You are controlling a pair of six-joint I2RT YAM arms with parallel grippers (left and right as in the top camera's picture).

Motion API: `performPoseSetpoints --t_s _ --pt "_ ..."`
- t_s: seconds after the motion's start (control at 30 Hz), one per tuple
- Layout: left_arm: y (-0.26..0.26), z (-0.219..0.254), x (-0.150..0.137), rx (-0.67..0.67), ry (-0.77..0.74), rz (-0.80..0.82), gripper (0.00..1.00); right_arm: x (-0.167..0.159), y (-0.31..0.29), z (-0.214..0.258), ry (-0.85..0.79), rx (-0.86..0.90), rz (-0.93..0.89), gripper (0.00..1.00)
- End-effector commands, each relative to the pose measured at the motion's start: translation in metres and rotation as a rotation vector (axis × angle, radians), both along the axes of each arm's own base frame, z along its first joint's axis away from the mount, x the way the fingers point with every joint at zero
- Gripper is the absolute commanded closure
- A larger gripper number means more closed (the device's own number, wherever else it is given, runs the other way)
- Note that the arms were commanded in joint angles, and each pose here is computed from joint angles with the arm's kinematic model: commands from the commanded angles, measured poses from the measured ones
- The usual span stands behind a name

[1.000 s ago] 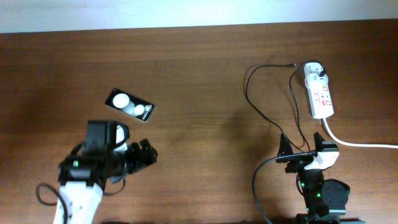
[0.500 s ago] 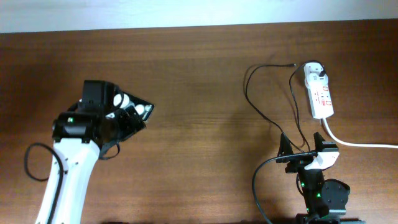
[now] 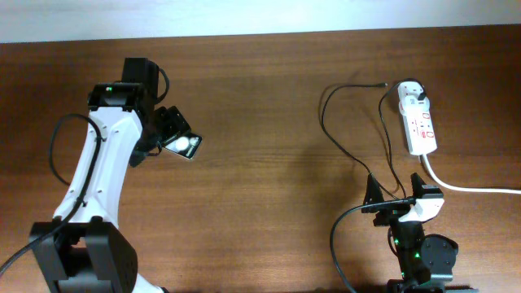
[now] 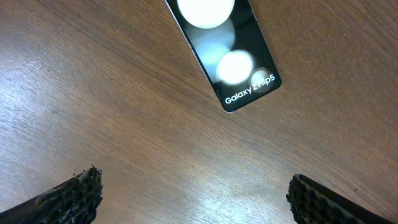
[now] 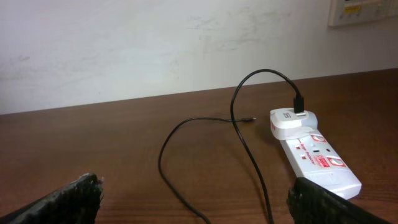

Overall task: Plug charger to phone and switch on socket
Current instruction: 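Move the left gripper forward over the black phone, then lower the left gripper and close it on the phone's long edges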

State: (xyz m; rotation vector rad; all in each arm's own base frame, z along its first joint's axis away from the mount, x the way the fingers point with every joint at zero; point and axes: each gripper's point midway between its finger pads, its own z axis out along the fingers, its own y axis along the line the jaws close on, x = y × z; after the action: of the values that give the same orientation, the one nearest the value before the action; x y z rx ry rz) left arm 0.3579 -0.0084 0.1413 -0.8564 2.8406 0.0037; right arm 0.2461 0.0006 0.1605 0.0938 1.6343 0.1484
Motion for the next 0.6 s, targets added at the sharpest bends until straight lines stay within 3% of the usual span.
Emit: performPoseSetpoints --t_s 0.0,0.07,0.2,0.33,0.57 --pt "0.005 0.006 0.011 0.014 -0.044 0.019 0.01 0.0 -0.002 -0.002 0.003 0.0 -0.008 0.01" --pt "0.005 0.006 0.017 0.01 -0.065 0.047 0.01 0.0 -0.002 -0.002 0.003 0.0 -0.008 0.01" --pt "0.01 -0.001 0.026 -0.003 -0.09 0.265 0.01 0.0 -0.002 -0.002 0.003 0.0 -0.008 0.01" --pt "0.008 -0.026 0.045 -0.01 -0.09 0.281 0.01 0.0 -0.002 -0.002 0.003 0.0 -0.008 0.01" --pt "0.009 -0.071 0.044 0.009 0.018 0.307 0.01 0.0 -0.002 -0.002 0.003 0.0 -0.008 0.01"
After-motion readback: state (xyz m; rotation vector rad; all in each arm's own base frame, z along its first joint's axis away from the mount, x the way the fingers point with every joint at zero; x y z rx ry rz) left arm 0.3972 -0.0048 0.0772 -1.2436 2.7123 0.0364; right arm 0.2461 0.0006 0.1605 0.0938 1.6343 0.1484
